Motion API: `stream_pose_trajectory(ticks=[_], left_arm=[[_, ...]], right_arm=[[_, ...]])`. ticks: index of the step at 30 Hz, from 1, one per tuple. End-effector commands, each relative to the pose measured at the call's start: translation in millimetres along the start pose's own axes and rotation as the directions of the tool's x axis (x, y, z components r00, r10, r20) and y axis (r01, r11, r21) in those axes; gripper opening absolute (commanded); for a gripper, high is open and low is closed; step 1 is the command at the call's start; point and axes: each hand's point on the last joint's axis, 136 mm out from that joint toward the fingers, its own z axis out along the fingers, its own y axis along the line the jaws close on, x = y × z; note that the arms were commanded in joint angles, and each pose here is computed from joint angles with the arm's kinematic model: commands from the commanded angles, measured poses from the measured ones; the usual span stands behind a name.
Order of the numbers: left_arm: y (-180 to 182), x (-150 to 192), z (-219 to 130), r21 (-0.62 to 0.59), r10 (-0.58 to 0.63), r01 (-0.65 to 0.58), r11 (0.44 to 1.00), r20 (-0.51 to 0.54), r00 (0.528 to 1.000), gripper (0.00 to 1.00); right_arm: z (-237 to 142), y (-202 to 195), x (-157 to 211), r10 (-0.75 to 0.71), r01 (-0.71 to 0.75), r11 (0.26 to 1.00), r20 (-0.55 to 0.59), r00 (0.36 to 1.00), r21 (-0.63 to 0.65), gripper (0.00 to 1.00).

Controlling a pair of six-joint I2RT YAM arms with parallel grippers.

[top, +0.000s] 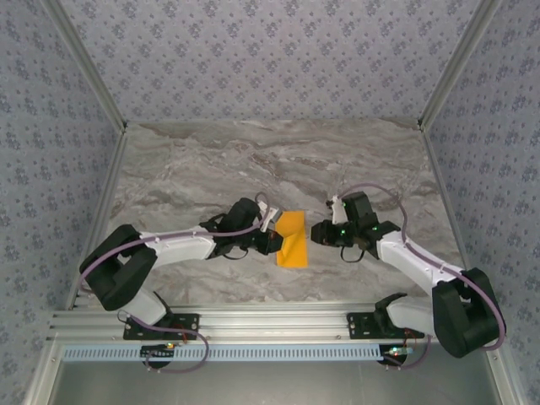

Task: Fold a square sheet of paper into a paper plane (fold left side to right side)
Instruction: Fold the triangle a second time at the center of the table.

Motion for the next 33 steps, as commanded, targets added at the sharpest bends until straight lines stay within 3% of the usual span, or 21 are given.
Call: stream_pose_trajectory(ticks=[1, 14, 33], left_arm=[[-6, 1, -6, 0.056, 0.024, -0.022, 0.998, -0.04, 0.999, 0.05], [15, 3, 4, -0.013, 0.011, -0.013, 1.0, -0.117, 0.993, 0.08], [43, 1, 22, -0.076, -0.007, -0.005, 0.997, -0.156, 0.988, 0.09]], right_arm=[[8, -1, 11, 0.008, -0.008, 1.0, 0.001, 1.0, 0.004, 0.14], [46, -9, 44, 0.016, -0.005, 0.996, -0.113, 0.993, 0.095, 0.09], [47, -40, 72, 0.062, -0.009, 0.968, -0.208, 0.976, 0.249, 0.09]])
